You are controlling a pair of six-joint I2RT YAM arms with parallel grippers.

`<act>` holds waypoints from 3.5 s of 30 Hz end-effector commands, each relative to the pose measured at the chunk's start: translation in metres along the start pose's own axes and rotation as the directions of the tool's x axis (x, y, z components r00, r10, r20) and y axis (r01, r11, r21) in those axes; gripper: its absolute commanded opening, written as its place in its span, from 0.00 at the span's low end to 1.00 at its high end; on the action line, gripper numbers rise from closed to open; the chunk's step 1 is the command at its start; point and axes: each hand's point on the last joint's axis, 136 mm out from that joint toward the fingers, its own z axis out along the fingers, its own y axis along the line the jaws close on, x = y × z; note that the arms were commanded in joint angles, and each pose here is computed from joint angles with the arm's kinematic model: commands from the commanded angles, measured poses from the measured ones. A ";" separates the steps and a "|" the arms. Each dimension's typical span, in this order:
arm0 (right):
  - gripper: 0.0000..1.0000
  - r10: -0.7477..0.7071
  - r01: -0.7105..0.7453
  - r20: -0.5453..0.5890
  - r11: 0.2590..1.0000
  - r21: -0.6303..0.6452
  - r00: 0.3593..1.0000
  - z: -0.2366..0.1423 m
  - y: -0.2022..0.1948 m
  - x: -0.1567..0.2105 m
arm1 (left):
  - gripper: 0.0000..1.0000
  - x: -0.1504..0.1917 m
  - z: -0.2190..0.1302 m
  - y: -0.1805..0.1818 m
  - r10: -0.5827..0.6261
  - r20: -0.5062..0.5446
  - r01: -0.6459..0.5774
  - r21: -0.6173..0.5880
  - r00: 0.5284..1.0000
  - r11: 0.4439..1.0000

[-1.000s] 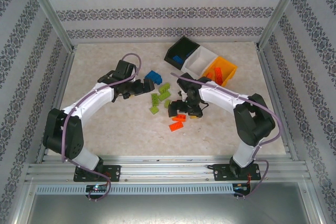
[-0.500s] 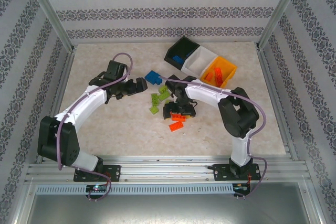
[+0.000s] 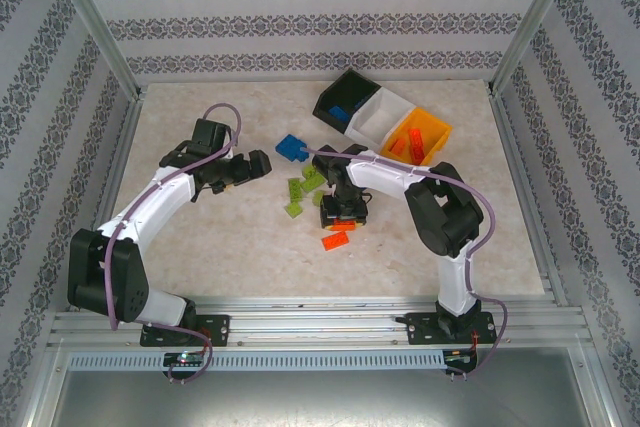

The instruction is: Sort the legos into containers by color

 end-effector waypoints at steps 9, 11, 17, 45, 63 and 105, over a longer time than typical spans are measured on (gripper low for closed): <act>0.52 0.055 -0.056 0.095 0.998 0.006 0.994 -0.037 -0.029 0.002 | 1.00 -0.012 0.006 -0.007 -0.027 0.027 0.026 0.050 0.999 0.998; 0.52 0.073 -0.072 0.120 0.997 -0.010 0.990 -0.049 -0.036 0.000 | 1.00 -0.013 0.007 -0.008 -0.035 0.029 0.033 0.058 0.999 0.998; 0.52 0.176 -0.163 0.235 0.984 -0.075 0.956 -0.099 -0.079 -0.023 | 1.00 -0.012 0.005 -0.011 -0.043 0.028 0.041 0.073 0.999 0.996; 0.58 0.416 -0.401 0.417 0.907 -0.128 0.808 -0.137 -0.251 -0.207 | 1.00 -0.002 -0.003 -0.011 -0.056 -0.006 0.056 0.054 0.998 0.997; 0.83 0.438 -0.414 0.446 0.897 -0.158 0.780 -0.168 -0.261 -0.206 | 1.00 -0.024 0.018 -0.016 -0.045 0.013 0.044 0.048 0.999 0.998; 0.86 0.057 0.013 0.194 0.939 -0.344 0.979 -0.098 -0.047 -0.029 | 1.00 0.028 0.054 -0.049 -0.010 -0.095 0.019 0.097 0.995 0.995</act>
